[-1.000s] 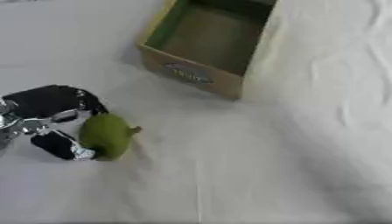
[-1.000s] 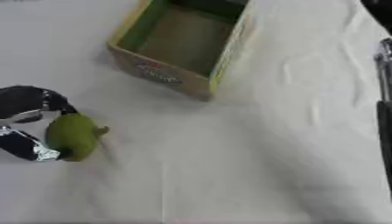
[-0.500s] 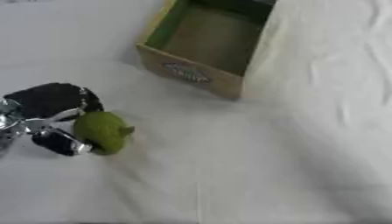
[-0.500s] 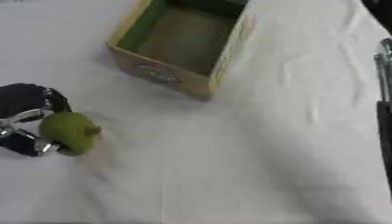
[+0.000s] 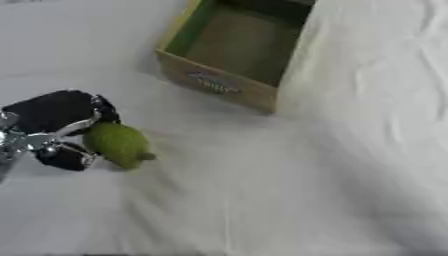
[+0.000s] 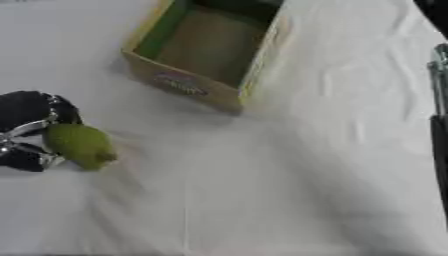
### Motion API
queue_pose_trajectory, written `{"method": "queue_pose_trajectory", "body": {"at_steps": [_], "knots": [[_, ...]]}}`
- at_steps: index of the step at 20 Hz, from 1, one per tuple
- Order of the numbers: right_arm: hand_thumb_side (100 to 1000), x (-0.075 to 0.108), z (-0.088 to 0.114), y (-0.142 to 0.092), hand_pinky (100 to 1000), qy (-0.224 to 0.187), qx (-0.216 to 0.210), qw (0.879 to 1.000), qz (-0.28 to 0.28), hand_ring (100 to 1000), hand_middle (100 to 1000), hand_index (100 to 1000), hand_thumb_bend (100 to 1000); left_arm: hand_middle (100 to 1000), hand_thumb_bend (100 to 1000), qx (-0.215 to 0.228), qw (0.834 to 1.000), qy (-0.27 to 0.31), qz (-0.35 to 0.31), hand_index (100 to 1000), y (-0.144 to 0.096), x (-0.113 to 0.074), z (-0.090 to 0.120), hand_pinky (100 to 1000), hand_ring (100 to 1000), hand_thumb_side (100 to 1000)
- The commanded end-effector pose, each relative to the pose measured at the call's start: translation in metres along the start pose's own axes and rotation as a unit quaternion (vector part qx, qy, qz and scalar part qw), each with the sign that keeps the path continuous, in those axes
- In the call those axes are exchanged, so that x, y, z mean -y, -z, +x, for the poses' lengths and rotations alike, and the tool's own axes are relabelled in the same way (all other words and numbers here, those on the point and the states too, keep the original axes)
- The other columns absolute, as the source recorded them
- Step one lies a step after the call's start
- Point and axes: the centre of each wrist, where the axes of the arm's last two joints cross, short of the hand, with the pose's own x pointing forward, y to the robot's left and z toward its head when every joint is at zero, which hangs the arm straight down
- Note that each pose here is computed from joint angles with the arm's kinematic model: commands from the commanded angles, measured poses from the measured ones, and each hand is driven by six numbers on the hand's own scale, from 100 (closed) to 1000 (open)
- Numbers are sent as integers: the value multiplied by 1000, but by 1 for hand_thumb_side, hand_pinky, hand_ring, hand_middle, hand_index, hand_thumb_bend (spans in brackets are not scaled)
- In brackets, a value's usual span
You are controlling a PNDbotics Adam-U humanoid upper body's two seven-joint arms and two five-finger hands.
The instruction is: Pick up objects on the table and place them in the box.
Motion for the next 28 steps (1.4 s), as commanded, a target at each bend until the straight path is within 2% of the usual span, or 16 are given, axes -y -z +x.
{"method": "queue_pose_trajectory", "body": {"at_steps": [1,6,13,21,22,28], "knots": [[439,5,5,7,821,-5,17,1000,0,784,596,761,100,435,100,-16,999,14,28,596,-17,-20,-7,460,528,147],[437,5,5,7,821,-5,16,1000,-1,783,596,761,100,442,100,-16,998,14,52,607,-28,-35,-6,461,531,167],[433,5,5,7,822,-6,16,1000,-4,783,595,761,100,388,100,-12,990,39,134,554,-38,-73,-3,410,489,123],[434,4,6,8,825,-2,17,1000,-11,785,595,761,100,366,102,-20,970,95,221,538,-11,-107,-13,410,470,100],[438,4,6,8,825,-2,17,1000,-12,785,595,761,100,367,134,-23,966,103,234,538,-8,-111,-15,435,467,100],[446,3,6,9,828,3,18,1000,-18,787,595,761,100,368,272,-41,940,155,302,534,14,-135,-21,427,457,100]]}}
